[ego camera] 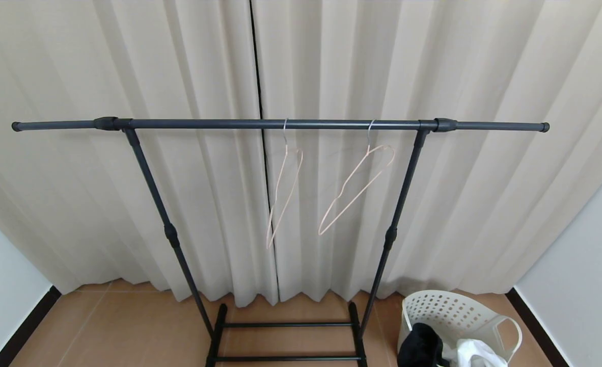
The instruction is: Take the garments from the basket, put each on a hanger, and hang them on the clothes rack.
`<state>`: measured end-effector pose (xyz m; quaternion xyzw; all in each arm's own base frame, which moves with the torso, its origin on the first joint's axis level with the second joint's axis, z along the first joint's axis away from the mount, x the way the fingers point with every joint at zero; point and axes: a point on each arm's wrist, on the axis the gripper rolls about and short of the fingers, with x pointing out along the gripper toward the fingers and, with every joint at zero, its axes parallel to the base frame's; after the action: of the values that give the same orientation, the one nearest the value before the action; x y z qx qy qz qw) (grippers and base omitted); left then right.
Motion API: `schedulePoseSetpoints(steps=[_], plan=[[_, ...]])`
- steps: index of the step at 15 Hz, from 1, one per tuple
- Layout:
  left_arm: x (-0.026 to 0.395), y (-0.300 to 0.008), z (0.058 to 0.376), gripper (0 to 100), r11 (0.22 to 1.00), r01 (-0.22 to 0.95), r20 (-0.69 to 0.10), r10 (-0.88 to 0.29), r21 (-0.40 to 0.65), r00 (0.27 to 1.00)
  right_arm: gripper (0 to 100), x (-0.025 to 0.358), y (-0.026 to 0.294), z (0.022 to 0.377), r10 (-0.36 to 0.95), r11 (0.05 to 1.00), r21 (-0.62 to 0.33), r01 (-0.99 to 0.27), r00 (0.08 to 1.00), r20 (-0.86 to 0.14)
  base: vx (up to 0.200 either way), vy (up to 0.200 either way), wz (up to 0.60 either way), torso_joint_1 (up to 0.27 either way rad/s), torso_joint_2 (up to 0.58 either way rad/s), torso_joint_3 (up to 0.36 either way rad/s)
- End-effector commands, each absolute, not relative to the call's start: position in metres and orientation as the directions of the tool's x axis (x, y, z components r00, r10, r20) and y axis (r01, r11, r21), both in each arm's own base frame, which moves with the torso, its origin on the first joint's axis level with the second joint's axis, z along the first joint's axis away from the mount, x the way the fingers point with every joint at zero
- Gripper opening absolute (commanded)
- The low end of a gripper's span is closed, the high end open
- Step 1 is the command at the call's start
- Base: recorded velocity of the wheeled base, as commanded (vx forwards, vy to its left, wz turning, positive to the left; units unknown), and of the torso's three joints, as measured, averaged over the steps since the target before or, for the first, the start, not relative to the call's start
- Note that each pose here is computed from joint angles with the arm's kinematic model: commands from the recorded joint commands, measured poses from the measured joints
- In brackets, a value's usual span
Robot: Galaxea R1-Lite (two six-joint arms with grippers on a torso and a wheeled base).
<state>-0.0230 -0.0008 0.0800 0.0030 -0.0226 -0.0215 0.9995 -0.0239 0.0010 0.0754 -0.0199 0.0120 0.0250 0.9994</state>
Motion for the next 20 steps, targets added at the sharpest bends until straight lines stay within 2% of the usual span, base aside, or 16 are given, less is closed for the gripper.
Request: schedulePoseSetpoints(steps=[1,20], plan=[[-0.0229,-0.0008,0.08,100,0.999,0.043,0.044,-0.043,0.008,0.998,100,-0.0239,0.001,0.0754,0.051,0.998,-0.039,-0.052,0.998,-0.025,0.0,0.0,0.0,0.0,0.0,0.0],[-0.0229,-0.0009,0.08,100,0.999,0.044,0.044,-0.044,0.01,0.998,100,-0.0239,0.001,0.0754,0.051,0.998,-0.034,-0.051,0.998,-0.025,0.0,0.0,0.0,0.0,0.0,0.0]])
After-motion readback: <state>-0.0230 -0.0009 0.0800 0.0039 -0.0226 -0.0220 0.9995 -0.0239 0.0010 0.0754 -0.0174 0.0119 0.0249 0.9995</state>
